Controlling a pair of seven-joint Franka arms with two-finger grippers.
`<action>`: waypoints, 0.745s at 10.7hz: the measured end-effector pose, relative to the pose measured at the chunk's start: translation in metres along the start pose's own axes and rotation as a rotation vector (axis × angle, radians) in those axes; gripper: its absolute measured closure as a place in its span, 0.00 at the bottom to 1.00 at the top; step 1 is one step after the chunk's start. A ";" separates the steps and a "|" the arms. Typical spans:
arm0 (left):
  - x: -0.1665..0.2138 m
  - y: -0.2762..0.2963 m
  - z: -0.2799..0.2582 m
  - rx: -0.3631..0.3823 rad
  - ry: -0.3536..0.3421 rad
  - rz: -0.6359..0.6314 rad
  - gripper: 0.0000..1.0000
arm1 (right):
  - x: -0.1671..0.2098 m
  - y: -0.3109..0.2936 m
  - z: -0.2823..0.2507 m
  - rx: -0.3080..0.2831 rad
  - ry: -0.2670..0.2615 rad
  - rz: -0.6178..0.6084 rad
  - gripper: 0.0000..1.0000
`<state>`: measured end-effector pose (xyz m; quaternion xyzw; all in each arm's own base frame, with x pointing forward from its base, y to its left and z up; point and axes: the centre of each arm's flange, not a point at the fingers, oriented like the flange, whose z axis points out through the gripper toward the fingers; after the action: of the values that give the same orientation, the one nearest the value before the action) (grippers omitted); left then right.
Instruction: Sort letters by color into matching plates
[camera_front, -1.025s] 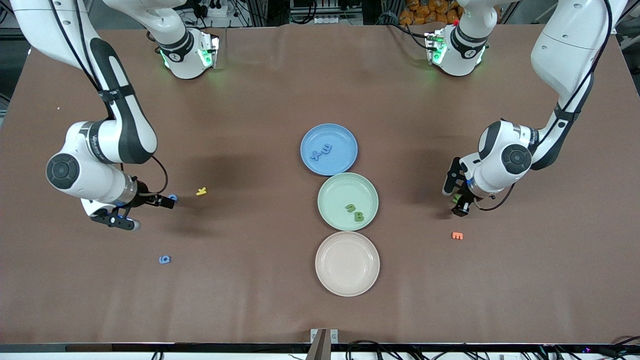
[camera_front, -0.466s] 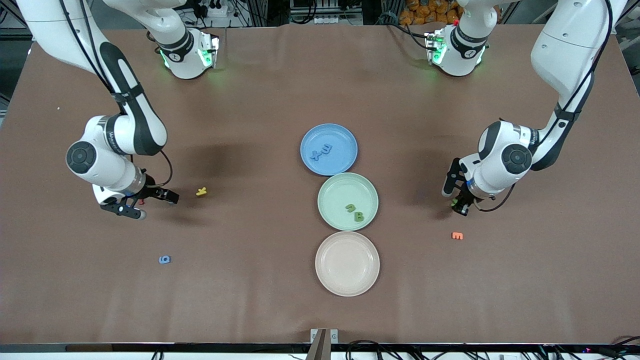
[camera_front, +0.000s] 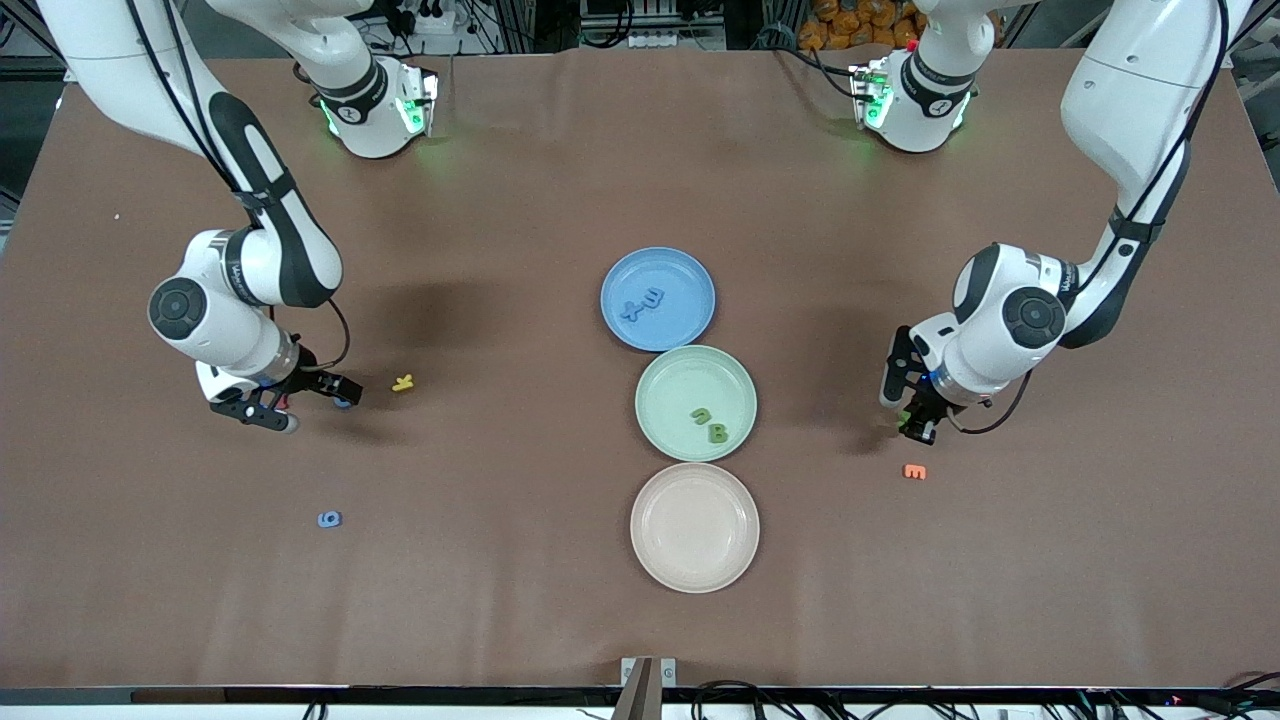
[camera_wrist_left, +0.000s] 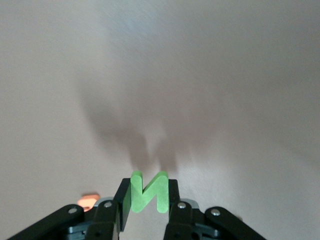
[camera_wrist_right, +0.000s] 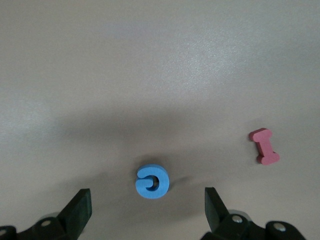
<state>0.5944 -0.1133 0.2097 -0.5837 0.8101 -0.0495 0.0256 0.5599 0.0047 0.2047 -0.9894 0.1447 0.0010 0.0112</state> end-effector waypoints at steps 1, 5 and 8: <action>0.011 -0.008 -0.008 -0.007 0.005 -0.055 0.67 | 0.000 0.001 0.006 0.000 0.005 0.001 0.00; 0.070 -0.039 -0.049 -0.011 0.035 -0.354 0.67 | -0.002 0.002 0.021 -0.001 0.012 -0.001 0.05; 0.137 -0.046 -0.062 -0.011 0.060 -0.595 0.67 | -0.003 0.001 0.023 -0.001 0.010 -0.017 0.29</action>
<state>0.5881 -0.2546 0.2787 -0.7939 0.6041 -0.0675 -0.0170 0.5568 0.0048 0.1813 -0.9906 0.1364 -0.0041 0.0098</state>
